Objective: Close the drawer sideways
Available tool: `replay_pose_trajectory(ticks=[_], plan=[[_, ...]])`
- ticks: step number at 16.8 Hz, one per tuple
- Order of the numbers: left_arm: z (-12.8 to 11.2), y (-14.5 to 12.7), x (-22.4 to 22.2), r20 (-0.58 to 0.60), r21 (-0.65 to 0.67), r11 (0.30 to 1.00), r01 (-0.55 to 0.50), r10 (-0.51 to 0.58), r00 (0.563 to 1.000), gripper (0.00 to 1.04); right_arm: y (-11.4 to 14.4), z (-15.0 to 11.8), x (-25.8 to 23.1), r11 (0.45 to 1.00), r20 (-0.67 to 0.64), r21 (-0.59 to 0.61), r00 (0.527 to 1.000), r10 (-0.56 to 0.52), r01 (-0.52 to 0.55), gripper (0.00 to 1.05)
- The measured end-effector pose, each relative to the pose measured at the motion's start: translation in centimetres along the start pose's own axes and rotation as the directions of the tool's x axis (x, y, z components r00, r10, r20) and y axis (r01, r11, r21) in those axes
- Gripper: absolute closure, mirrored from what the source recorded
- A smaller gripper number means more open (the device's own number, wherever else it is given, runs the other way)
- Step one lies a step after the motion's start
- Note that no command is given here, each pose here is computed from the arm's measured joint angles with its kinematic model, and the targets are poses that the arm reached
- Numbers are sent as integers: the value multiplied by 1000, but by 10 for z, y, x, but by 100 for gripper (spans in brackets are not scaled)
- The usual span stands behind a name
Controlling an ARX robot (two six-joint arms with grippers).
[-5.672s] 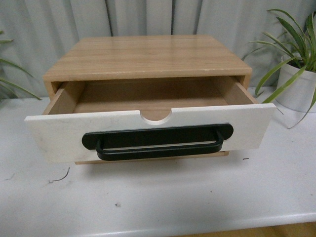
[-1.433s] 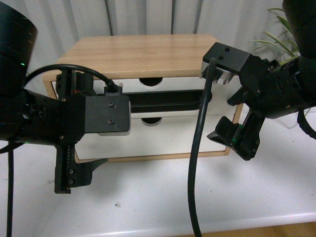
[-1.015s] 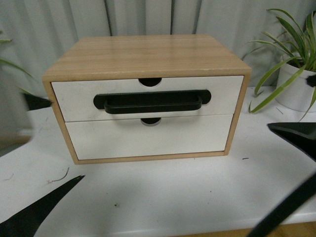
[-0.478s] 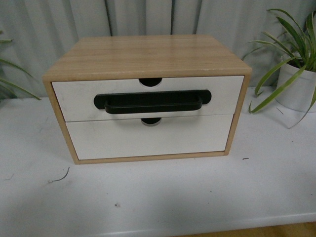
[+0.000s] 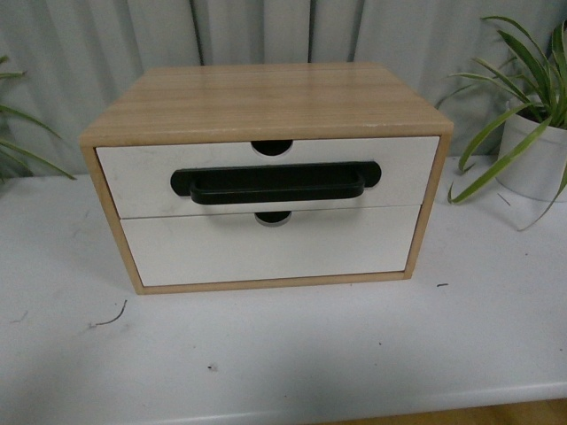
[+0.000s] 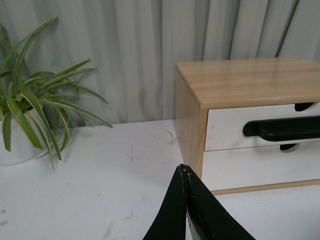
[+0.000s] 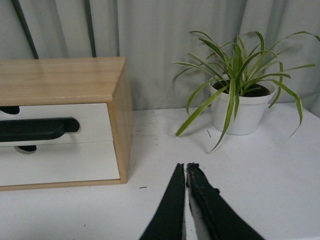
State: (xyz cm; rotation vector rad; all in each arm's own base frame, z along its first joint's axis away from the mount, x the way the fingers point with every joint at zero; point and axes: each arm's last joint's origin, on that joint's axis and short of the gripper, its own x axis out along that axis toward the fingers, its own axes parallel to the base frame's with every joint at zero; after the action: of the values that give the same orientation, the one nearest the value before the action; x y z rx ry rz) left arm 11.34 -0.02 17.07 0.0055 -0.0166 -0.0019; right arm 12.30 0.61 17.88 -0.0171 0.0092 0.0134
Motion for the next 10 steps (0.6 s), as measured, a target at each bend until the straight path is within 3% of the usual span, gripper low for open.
replay_pose_trajectory(ticks=[1,10], plan=[[-1,0,-1,-5,-1,1000,0,0,1000,103,-5,-1,-2,1000,7,2,1000,-18,18,103],[-7,0,-14,-51,-3,1000,-1,0,999,103,-6,-8,-10,1000,25,7,1000,-14,14,103]])
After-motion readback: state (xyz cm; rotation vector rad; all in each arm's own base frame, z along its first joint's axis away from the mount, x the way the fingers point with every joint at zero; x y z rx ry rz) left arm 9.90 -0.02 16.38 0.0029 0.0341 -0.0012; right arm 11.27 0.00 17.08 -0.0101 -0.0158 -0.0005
